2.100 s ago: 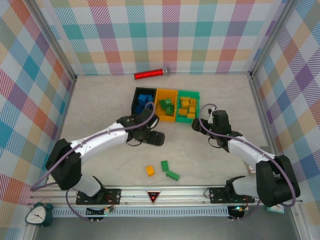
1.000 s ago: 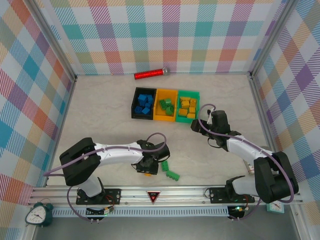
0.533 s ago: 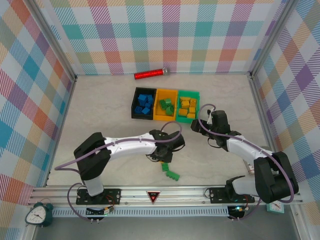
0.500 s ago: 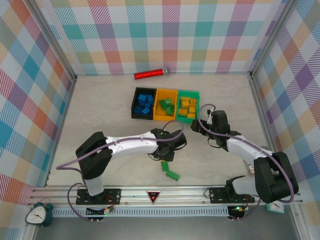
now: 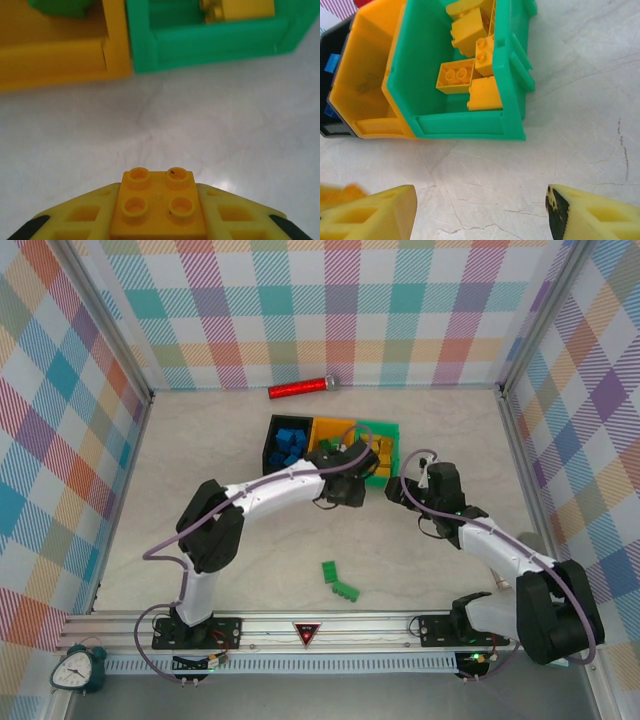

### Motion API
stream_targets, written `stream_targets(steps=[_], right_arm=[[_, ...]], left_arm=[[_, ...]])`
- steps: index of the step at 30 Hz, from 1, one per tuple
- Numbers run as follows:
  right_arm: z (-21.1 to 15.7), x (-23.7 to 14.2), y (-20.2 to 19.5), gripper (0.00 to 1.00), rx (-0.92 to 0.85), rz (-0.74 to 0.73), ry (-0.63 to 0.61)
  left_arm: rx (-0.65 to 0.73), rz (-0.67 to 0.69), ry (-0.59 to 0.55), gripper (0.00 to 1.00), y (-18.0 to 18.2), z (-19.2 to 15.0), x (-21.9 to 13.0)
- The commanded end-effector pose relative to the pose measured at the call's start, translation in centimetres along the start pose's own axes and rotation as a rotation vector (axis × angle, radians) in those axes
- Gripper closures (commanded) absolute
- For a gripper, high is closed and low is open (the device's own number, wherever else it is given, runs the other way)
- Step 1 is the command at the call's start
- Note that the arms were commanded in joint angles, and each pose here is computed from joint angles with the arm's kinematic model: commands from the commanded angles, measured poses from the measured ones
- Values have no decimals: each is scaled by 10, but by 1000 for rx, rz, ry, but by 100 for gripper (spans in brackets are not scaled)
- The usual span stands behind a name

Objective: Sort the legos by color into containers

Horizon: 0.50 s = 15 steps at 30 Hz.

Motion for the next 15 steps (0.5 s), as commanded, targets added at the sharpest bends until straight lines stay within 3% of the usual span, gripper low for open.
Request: stream_targets(steps=[1, 10, 13, 15], right_arm=[[3, -3, -3, 31, 4, -8, -27], [1, -4, 4, 31, 19, 41, -12], [0, -5, 6, 31, 19, 52, -8], [-1, -4, 7, 31, 19, 59, -4]], left_arm=[[14, -133, -79, 70, -12, 44, 5], [97, -98, -154, 66, -14, 123, 27], [82, -98, -174, 41, -11, 134, 30], [79, -92, -182, 32, -11, 135, 27]])
Point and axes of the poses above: each hand's point on the last joint's axis, 136 mm out from that joint toward the fingers, its own x axis out along the fingers, its own y axis along the line the jaws close on, z = x × y, the point moved 3 cm from there along -x, back along the fingers, and after that the axes turned 8 degrees about x, right-handed, at the moved point
